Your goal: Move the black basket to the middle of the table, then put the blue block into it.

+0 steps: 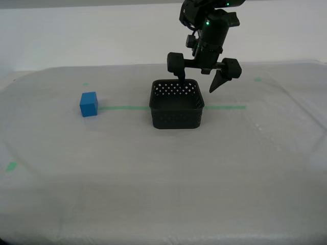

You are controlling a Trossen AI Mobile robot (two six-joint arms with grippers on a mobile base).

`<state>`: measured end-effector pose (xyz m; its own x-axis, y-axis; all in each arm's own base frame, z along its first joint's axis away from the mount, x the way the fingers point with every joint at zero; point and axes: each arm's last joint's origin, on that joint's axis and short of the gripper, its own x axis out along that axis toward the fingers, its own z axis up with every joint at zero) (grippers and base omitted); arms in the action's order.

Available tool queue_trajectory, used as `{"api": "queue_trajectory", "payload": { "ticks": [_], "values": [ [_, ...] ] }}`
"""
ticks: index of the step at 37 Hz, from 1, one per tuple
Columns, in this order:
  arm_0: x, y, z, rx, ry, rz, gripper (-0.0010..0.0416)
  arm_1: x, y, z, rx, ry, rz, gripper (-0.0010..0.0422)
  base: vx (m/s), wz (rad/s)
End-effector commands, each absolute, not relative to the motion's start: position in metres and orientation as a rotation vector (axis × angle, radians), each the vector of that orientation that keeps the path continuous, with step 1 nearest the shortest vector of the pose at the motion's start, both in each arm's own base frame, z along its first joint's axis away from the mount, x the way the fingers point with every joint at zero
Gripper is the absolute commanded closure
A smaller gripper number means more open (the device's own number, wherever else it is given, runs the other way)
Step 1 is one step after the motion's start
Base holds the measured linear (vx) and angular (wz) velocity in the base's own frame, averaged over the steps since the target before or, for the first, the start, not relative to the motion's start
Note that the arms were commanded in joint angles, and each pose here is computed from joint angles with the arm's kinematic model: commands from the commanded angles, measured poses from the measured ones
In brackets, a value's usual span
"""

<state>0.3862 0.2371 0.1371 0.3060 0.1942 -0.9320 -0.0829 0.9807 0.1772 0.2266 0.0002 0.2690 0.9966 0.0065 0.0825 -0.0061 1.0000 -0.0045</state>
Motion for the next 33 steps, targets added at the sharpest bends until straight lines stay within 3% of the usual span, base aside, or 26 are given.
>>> {"api": "queue_trajectory", "payload": {
  "ticks": [1,17,33],
  "values": [
    [0.385,0.236,0.146,0.1,1.235,0.184,0.0008,0.226,0.0,0.27,-0.003,-0.089,0.007,0.0412,0.0,0.0],
    [0.37,0.225,0.182,-0.006,1.244,0.185,0.0005,0.227,0.0,0.27,-0.003,-0.09,0.006,0.0412,0.0,0.0],
    [0.355,0.215,0.218,-0.038,1.222,0.164,0.0005,0.226,0.0,0.27,-0.003,-0.089,0.006,0.0412,0.0,0.0]
  ]
}}
